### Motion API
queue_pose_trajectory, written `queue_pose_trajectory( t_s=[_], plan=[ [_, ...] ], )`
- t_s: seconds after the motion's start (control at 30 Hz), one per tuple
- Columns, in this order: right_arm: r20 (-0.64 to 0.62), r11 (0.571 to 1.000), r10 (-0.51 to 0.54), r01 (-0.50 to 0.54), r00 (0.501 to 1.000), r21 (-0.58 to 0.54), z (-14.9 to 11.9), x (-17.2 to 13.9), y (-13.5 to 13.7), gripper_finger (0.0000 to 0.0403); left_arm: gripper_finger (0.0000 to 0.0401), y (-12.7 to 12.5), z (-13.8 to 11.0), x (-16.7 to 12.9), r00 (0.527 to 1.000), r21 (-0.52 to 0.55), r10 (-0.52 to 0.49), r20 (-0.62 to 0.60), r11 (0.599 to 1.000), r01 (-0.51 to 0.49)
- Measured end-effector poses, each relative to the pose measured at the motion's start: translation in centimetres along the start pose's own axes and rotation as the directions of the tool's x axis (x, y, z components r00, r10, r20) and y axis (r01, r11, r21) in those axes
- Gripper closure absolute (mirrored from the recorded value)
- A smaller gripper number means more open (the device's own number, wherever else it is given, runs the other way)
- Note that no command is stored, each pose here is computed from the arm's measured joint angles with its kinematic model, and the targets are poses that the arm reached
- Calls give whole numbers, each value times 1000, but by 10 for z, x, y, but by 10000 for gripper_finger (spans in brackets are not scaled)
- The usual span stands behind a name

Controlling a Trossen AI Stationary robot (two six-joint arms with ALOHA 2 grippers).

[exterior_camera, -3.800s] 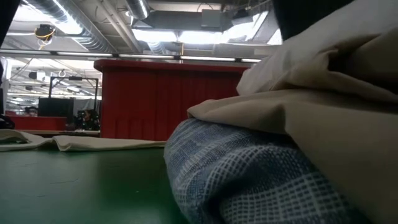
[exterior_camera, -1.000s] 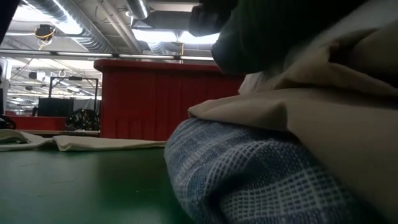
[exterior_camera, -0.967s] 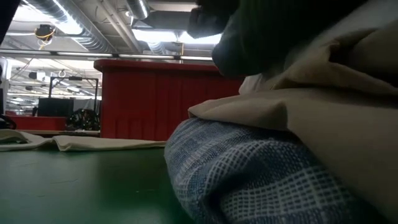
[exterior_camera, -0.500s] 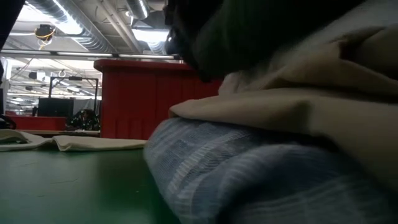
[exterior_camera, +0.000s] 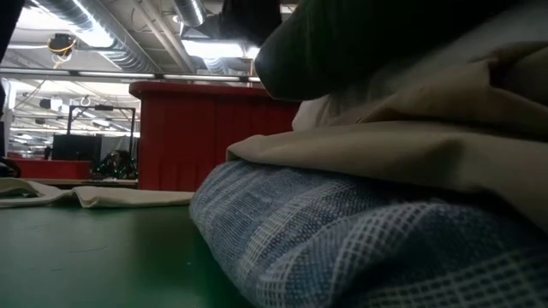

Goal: Fold Laundry from Bin
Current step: Fold the green shirt

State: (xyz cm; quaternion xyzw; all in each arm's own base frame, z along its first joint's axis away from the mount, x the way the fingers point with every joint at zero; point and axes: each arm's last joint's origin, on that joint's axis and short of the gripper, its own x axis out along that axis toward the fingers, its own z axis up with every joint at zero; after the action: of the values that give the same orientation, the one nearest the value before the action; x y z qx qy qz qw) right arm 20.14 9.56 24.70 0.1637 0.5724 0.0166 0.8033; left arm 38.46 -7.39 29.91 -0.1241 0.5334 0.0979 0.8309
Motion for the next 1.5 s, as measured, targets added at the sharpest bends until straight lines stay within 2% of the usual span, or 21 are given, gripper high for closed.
queue_pose_trajectory(
  t_s=[0.13,0.27,0.4,0.53,0.73,0.9,1.03,1.13,1.33,1.5],
  plan=[
    [113,998,-65,67,991,-14,4,-22,0,267,277,-7,5,-14,992,-56,-69,106,996,75],
    [245,985,-161,170,956,-17,12,-31,-6,267,277,-20,10,-15,972,-50,-131,195,988,144],
    [263,977,-202,213,943,-15,26,-28,-19,267,277,-34,14,-8,953,-30,-176,246,982,189],
    [257,978,-187,204,948,-39,40,-22,-32,267,277,-45,15,-2,937,-12,-209,281,975,221],
    [178,987,-123,139,976,-77,53,-8,-45,267,277,-61,10,16,938,16,-224,263,973,228],
    [12,992,-77,78,997,-100,49,7,-47,267,277,-67,6,19,941,29,-228,251,973,229],
    [-112,992,-102,92,988,-88,40,11,-51,267,277,-67,6,19,941,28,-228,251,973,228],
    [-159,991,-119,109,980,-75,36,10,-53,267,277,-66,7,20,941,27,-227,253,973,227],
    [-169,989,-139,129,976,-70,34,9,-54,267,277,-62,10,20,940,16,-221,260,974,225],
    [-180,979,-202,199,963,-38,31,6,-56,267,277,-62,10,20,940,17,-222,260,974,225]
  ],
)
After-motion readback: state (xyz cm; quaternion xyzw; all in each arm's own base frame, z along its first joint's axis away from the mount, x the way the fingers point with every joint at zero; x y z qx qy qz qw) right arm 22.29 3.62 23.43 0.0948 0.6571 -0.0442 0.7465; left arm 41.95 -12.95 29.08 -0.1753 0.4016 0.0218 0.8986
